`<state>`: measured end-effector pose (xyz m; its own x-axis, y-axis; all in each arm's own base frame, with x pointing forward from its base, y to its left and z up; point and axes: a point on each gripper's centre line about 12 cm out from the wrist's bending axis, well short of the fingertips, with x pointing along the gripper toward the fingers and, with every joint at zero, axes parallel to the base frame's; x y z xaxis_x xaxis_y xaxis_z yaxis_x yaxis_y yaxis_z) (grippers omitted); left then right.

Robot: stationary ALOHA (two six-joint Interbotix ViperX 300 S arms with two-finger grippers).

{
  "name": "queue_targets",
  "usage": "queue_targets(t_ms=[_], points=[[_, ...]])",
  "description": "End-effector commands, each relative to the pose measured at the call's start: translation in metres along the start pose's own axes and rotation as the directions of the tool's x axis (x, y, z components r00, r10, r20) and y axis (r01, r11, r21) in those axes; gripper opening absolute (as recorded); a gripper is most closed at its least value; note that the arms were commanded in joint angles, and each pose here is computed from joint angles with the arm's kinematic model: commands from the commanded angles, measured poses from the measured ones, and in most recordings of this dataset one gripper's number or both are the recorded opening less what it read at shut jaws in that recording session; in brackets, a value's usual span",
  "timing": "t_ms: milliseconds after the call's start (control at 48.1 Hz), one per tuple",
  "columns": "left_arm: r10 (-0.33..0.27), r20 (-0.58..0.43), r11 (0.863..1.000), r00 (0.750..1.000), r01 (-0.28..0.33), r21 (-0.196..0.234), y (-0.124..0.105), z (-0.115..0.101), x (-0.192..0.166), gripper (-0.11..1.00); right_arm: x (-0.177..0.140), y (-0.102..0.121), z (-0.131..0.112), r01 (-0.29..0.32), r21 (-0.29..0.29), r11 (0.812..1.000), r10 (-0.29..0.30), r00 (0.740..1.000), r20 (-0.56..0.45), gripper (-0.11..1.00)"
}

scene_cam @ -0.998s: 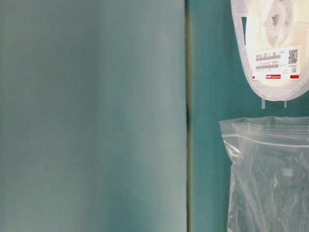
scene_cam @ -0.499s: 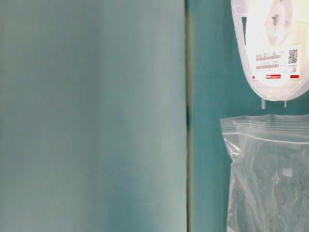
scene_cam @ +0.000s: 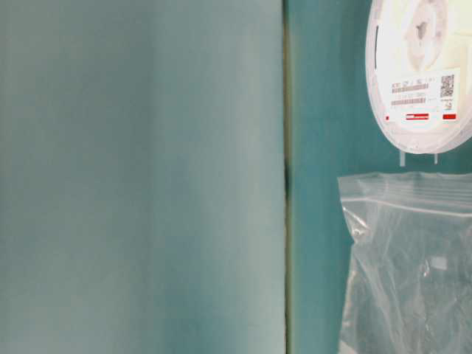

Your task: Take out the reel from the clear zip bag.

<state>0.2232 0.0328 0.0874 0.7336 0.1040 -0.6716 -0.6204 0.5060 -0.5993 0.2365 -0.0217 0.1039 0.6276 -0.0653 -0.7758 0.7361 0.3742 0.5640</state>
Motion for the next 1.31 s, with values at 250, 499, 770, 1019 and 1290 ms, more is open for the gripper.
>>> queue_targets(t_ms=[250, 499, 770, 1019, 1290], points=[[-0.028, 0.018, 1.000, 0.999, 0.028, 0.012, -0.009, 0.006, -0.003, 0.38, -0.004, 0.010, 0.005, -0.039, 0.009, 0.999, 0.039, 0.999, 0.021, 0.87], [0.004, -0.005, 1.000, 1.000, -0.004, 0.008, -0.011, 0.007, -0.001, 0.98, -0.012, 0.015, 0.007, -0.073, 0.004, 0.997, 0.073, 0.997, 0.036, 0.87], [0.008, -0.047, 0.999, 0.999, -0.006, 0.045, -0.017, -0.001, -0.014, 0.96, -0.032, 0.021, 0.010, -0.145, -0.028, 0.989, 0.147, 0.987, 0.065, 0.87], [-0.015, -0.029, 0.995, 0.999, 0.018, 0.095, -0.027, 0.007, -0.033, 0.96, -0.051, 0.027, 0.012, -0.212, -0.093, 0.973, 0.221, 0.971, 0.095, 0.87], [-0.129, 0.050, 0.967, 0.990, 0.115, 0.227, -0.049, 0.023, -0.060, 0.96, -0.067, 0.036, 0.016, -0.250, -0.241, 0.938, 0.285, 0.951, 0.122, 0.87]])
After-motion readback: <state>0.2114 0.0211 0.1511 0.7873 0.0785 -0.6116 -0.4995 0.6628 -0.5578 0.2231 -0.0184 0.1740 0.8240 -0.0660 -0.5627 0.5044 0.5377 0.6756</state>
